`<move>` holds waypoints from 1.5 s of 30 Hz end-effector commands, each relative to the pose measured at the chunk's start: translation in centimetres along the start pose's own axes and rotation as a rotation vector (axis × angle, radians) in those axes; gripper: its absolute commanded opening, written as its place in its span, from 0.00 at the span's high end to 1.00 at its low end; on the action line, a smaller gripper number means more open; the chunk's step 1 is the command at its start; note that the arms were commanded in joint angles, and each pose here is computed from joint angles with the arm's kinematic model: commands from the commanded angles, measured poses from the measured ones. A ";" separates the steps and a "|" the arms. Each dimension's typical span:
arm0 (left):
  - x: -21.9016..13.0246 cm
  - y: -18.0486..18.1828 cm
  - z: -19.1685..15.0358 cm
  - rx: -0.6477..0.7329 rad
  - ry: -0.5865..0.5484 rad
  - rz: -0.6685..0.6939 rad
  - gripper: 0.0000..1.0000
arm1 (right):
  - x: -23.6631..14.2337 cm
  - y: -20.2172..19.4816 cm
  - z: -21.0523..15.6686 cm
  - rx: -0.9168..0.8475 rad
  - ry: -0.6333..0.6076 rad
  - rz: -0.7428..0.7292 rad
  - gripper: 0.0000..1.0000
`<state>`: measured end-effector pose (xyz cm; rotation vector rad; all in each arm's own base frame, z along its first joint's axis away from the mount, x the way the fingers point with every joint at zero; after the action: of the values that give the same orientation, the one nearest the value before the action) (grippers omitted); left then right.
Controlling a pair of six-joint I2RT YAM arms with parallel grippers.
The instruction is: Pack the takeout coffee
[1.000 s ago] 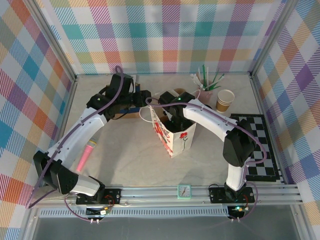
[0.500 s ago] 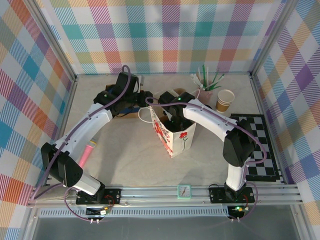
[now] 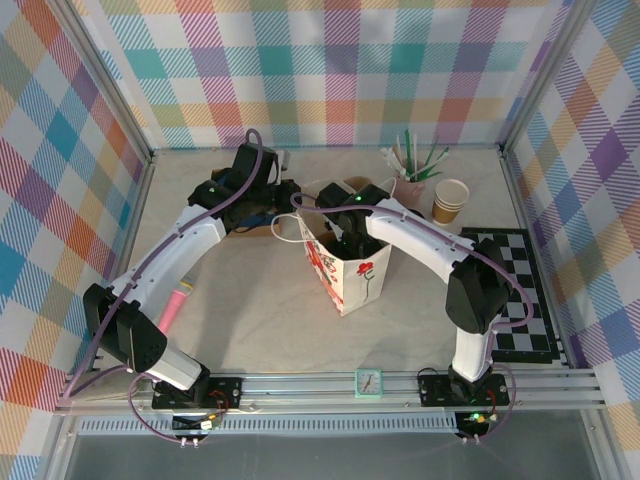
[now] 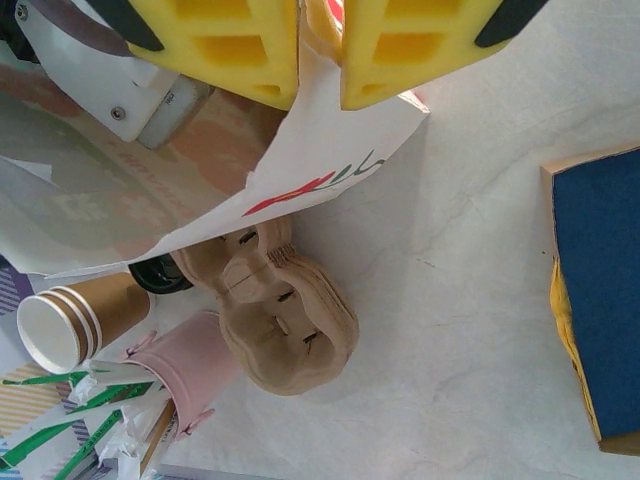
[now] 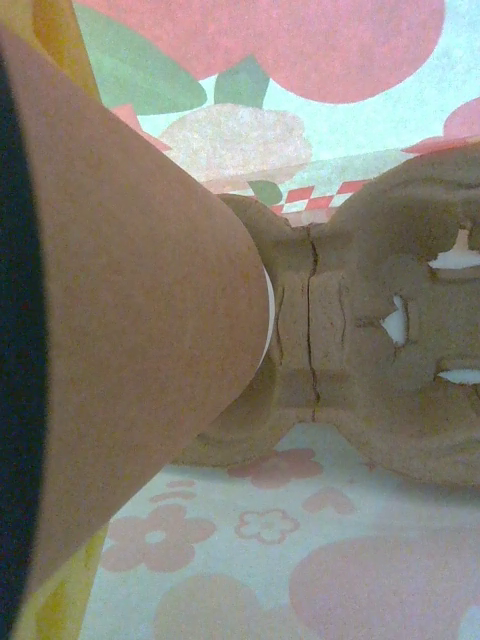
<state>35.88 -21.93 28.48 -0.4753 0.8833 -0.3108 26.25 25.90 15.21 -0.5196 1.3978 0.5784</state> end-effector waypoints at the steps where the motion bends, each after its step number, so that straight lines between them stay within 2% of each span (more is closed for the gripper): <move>1: -0.5 -0.1 0.1 -0.002 0.007 0.010 0.83 | -0.1 0.9 -0.5 -0.004 0.006 0.019 0.60; 45: -4.2 -1.1 0.6 -0.007 -0.098 0.007 0.81 | 1.8 2.0 -1.5 -0.003 0.086 -0.004 0.60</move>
<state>34.55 -20.79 29.82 -0.4626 0.8456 -0.2472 24.73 27.05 14.58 -0.5276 1.4163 0.5846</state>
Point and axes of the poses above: each hand's point on the last joint's axis, 136 mm out from that joint toward the fingers, its own x axis out along the fingers, its own y axis along the line the jaws close on, z = x × y, the point moved 2 cm from there along -x, back along the fingers, and after that the axes turned 13 degrees about -x, right-handed, at the moved point
